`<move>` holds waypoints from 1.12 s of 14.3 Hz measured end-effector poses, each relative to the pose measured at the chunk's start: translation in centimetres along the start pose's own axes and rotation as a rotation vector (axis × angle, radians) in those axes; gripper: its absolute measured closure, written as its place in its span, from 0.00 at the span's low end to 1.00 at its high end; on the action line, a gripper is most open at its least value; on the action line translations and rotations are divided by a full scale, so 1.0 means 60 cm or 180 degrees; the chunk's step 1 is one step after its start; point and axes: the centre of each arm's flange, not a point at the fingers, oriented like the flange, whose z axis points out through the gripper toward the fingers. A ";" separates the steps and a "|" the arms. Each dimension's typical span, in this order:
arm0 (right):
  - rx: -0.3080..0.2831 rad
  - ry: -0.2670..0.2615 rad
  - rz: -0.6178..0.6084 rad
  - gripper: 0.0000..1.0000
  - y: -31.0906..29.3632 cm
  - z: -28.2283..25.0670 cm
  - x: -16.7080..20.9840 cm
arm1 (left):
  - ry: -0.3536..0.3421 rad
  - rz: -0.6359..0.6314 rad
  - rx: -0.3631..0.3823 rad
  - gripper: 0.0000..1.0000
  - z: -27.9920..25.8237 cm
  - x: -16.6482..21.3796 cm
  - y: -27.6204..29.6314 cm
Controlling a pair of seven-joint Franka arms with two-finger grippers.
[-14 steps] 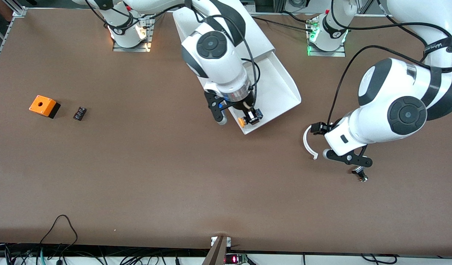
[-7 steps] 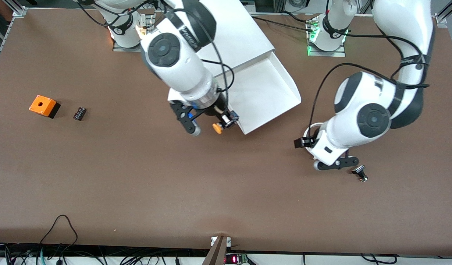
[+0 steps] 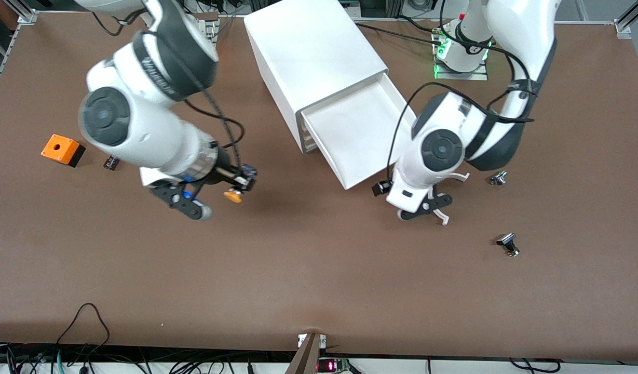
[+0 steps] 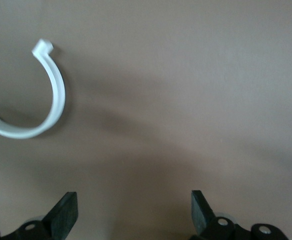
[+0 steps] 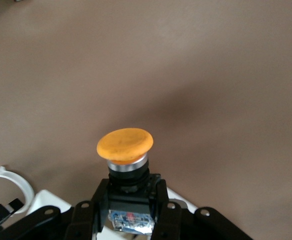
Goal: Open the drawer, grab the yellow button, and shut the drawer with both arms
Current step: 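Carry the yellow button out with the right gripper while the left gripper pushes the drawer, then lower the yellow button onto the table with the right gripper and release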
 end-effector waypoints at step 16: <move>-0.0694 0.0347 -0.1114 0.59 0.451 0.227 0.194 | -0.0442 0.0466 0.0315 0.01 0.048 -0.258 0.074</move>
